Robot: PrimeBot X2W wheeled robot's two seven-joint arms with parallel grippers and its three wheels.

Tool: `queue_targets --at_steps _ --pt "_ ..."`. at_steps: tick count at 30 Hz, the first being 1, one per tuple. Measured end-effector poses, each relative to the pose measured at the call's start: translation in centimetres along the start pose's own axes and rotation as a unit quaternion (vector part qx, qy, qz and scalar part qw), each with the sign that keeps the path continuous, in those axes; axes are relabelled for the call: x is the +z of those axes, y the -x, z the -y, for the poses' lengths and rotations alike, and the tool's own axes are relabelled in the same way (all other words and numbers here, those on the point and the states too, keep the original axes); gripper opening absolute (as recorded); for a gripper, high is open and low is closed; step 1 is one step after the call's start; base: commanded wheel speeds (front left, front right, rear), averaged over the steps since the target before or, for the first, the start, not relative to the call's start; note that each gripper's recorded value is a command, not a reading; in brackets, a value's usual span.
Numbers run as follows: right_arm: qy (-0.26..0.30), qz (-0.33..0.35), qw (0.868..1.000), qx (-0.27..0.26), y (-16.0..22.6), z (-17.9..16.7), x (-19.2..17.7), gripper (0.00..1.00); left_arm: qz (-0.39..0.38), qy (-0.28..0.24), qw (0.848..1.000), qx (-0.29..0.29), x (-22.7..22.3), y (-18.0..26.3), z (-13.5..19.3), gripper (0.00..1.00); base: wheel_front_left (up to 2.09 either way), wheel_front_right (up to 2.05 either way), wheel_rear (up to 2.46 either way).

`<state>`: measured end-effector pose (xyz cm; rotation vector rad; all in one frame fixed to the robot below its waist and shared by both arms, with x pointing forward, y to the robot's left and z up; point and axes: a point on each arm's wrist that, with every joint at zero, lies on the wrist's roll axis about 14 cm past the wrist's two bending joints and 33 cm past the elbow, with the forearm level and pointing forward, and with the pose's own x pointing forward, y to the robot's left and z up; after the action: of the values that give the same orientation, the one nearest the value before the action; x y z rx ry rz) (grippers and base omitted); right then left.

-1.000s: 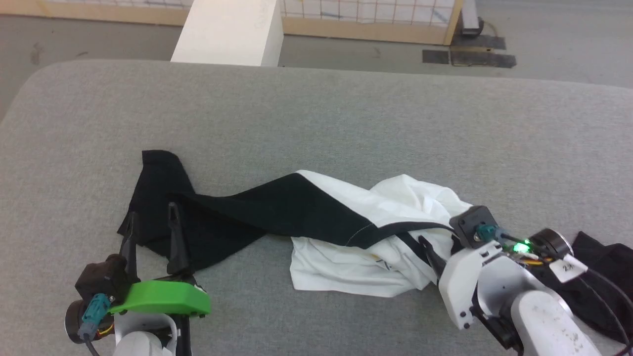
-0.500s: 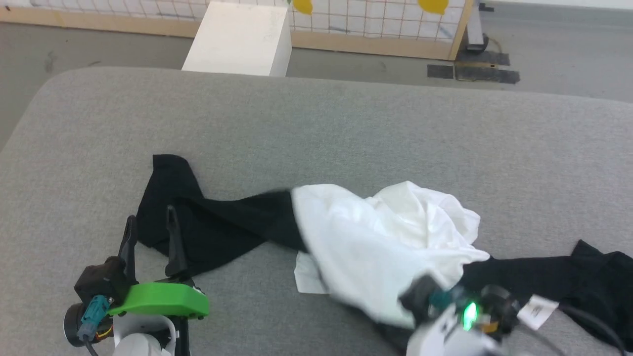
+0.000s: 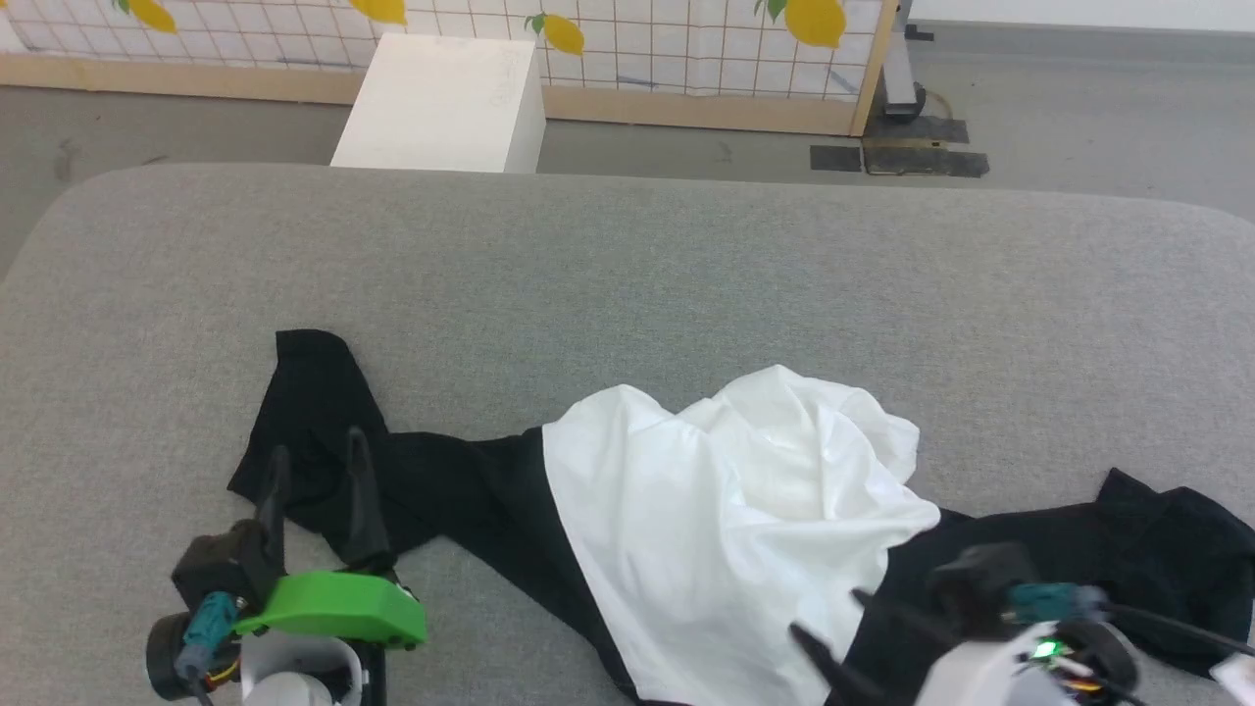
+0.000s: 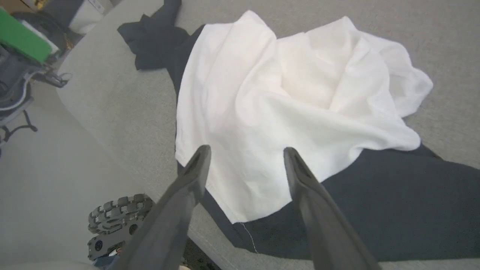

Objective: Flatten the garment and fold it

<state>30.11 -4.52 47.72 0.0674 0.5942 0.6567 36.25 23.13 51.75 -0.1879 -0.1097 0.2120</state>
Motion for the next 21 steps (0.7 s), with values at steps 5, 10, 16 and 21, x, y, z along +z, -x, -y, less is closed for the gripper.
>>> queue_targets --at_steps 5,10,16,21 --pt "-0.013 0.105 0.989 -0.101 2.4 4.8 3.4 1.0 -0.042 0.002 0.999 -0.018 -2.3 0.3 1.3 1.0 0.0 0.0 0.0" --pt "-0.013 0.144 0.975 -0.167 3.3 7.6 3.6 1.0 -0.171 0.006 0.985 -0.039 -7.6 1.6 3.0 1.0 0.0 0.0 0.0" --pt "-0.043 0.132 0.972 -0.187 2.6 8.6 1.1 1.0 -0.295 0.004 0.955 -0.031 -12.3 3.1 3.5 1.0 0.0 0.0 0.0" --pt "-0.06 0.118 0.972 -0.194 2.2 9.0 -0.3 1.0 -0.332 0.005 0.942 -0.039 -13.2 2.4 4.4 1.0 0.0 0.0 0.0"
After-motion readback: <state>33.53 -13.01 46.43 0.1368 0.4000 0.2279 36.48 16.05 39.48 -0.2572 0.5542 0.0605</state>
